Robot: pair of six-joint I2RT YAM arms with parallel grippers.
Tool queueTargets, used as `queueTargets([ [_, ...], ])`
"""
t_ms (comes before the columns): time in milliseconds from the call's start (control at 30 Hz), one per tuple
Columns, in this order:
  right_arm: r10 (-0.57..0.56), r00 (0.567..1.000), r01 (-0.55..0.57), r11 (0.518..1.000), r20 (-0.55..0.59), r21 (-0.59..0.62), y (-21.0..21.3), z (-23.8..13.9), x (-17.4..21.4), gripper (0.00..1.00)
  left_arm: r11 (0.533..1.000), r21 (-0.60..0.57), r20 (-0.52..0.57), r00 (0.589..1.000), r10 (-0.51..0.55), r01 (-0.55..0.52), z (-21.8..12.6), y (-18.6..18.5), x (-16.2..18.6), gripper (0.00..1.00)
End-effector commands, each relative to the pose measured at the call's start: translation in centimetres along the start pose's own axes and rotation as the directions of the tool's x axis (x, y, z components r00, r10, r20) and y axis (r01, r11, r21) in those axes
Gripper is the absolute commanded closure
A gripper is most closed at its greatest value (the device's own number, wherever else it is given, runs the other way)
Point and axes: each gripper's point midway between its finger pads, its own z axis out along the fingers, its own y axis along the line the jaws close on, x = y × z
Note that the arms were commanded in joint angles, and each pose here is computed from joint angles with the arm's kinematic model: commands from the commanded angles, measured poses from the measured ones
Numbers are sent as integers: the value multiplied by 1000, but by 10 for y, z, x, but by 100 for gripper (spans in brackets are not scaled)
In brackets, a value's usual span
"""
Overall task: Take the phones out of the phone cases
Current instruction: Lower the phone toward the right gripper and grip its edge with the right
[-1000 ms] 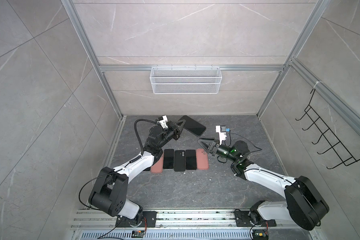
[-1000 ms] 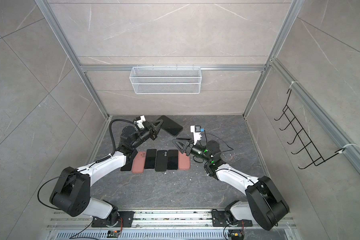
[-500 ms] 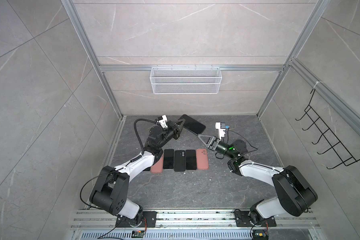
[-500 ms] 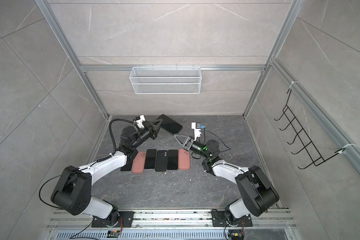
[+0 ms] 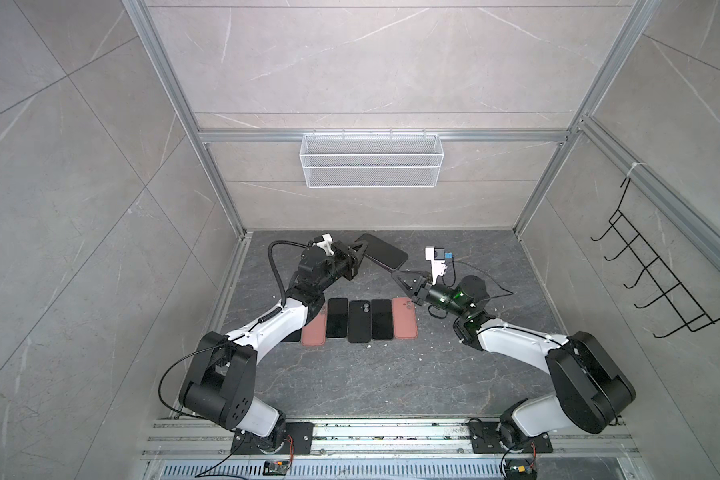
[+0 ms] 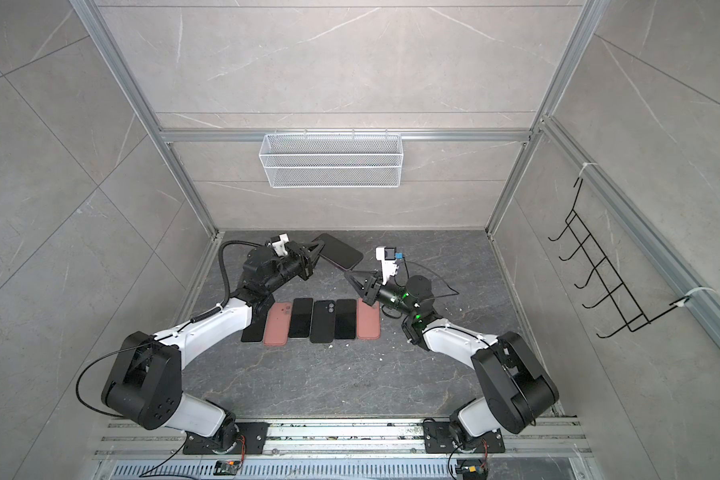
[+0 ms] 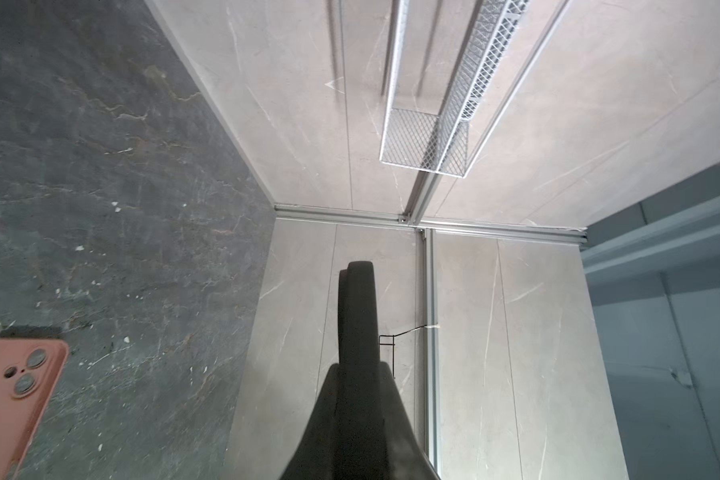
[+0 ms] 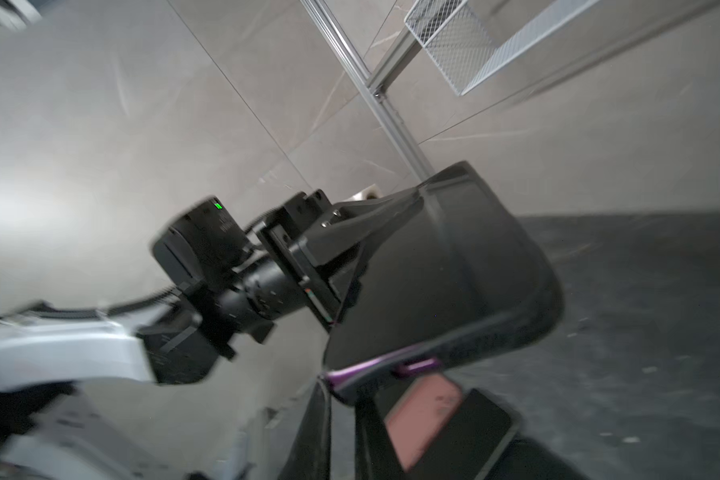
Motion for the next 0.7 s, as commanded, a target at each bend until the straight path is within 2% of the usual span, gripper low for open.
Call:
queueTargets([
  [0, -303, 932, 335, 929, -198, 156, -31, 7, 37, 100, 991, 131, -133, 991, 24, -6, 0, -66, 40, 100],
  [67, -320, 934, 351, 907, -159, 233, -49, 3, 20, 100, 991, 137, -136, 990, 34, -15, -2, -67, 42, 100],
  [100, -295, 947, 318, 914, -126, 252, -58, -1, 8, 100, 990, 140, -144, 989, 43, -23, -3, -69, 43, 100],
  [233, -263, 963, 269, 943, -56, 198, -51, -15, -12, 99, 987, 151, -115, 991, 63, -45, -13, -68, 25, 100],
  [267, -257, 964, 264, 952, -61, 158, -42, -20, -8, 89, 987, 156, -106, 992, 65, -48, -17, -68, 18, 100],
  [333, -228, 971, 237, 958, -69, 160, -36, -34, 2, 62, 982, 174, -117, 989, 93, -72, -23, -72, 10, 100],
  [400, -216, 974, 224, 956, -63, 192, -33, -50, 6, 52, 969, 217, -152, 976, 155, -120, -27, -84, 7, 100],
  [433, -220, 972, 232, 945, -77, 230, -35, -59, 5, 49, 952, 244, -190, 954, 232, -183, -31, -96, 7, 100],
  [467, -237, 966, 257, 931, -105, 258, -34, -67, 3, 47, 934, 259, -253, 916, 312, -246, -34, -103, 12, 100],
  [500, -266, 953, 296, 918, -143, 264, -28, -73, 0, 45, 903, 280, -338, 847, 410, -326, -37, -107, 23, 100],
  [567, -321, 917, 368, 911, -238, 187, -6, -76, -2, 44, 829, 315, -505, 658, 559, -462, -53, -95, 52, 100],
  [600, -348, 894, 391, 913, -282, 113, 7, -76, 0, 44, 786, 300, -540, 583, 607, -541, -65, -84, 59, 100],
  [633, -370, 870, 404, 914, -326, 40, 18, -76, 6, 44, 706, 286, -553, 490, 674, -647, -77, -71, 62, 100],
  [667, -386, 848, 407, 913, -363, -22, 26, -76, 10, 45, 645, 285, -574, 413, 707, -709, -87, -63, 65, 100],
])
